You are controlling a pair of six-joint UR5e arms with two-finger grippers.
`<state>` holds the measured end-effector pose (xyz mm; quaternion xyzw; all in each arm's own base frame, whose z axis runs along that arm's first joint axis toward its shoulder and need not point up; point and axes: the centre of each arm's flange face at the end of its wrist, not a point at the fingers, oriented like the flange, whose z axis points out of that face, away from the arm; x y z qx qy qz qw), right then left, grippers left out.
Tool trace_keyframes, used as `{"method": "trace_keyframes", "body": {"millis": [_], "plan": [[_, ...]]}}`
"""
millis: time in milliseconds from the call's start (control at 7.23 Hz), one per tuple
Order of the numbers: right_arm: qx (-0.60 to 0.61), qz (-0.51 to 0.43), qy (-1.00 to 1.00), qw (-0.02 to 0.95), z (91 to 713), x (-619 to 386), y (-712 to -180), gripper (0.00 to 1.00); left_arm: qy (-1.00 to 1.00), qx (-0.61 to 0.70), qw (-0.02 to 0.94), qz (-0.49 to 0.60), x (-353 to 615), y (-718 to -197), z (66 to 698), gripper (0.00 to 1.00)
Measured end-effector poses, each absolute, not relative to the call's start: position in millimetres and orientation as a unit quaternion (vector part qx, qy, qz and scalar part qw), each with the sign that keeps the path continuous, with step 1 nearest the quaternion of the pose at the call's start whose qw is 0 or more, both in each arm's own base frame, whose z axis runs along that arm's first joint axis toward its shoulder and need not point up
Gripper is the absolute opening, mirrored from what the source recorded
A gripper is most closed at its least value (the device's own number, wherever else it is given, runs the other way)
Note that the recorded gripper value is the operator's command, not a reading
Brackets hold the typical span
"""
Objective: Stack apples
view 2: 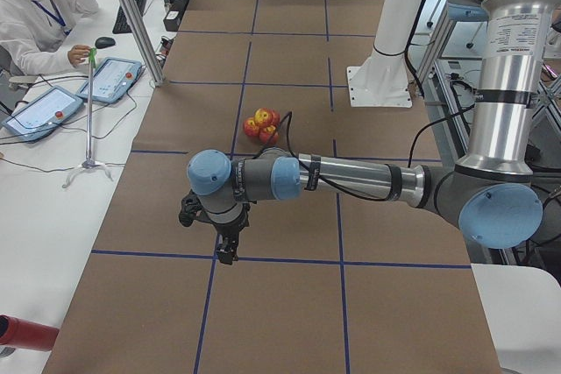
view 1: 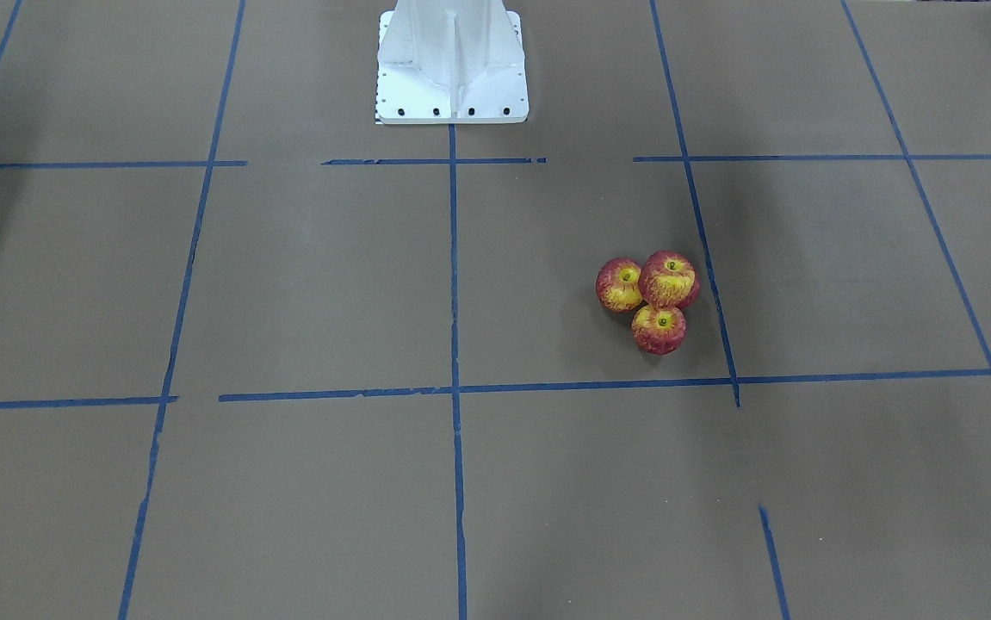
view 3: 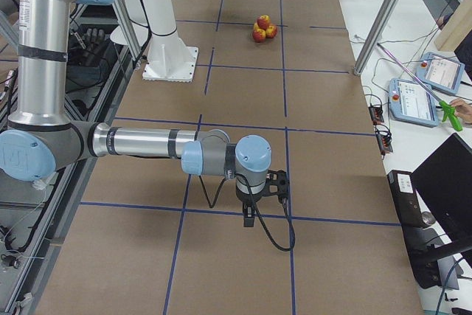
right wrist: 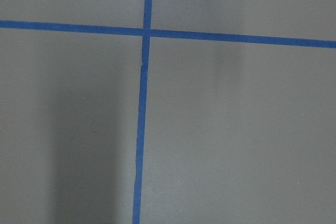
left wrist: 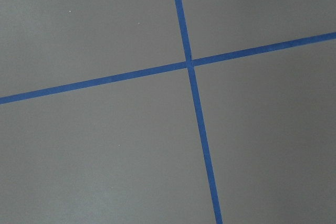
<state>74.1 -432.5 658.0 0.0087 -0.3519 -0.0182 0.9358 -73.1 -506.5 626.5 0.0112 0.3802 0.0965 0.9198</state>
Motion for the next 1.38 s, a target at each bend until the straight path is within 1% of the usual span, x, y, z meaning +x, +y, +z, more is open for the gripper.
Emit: {"method": "trace_keyframes", "body": {"millis": [553, 1383], "plan": [[0.009, -0.018, -0.352, 0.936, 658, 74, -432, 1.0, 0.387, 0.008, 0.92, 0.061, -72, -509, 617, 1.0], [0.009, -0.018, -0.352, 0.936, 658, 74, -432, 1.0, 0.386, 0.015, 0.92, 0.058, -73, -508, 606, 1.0]]}}
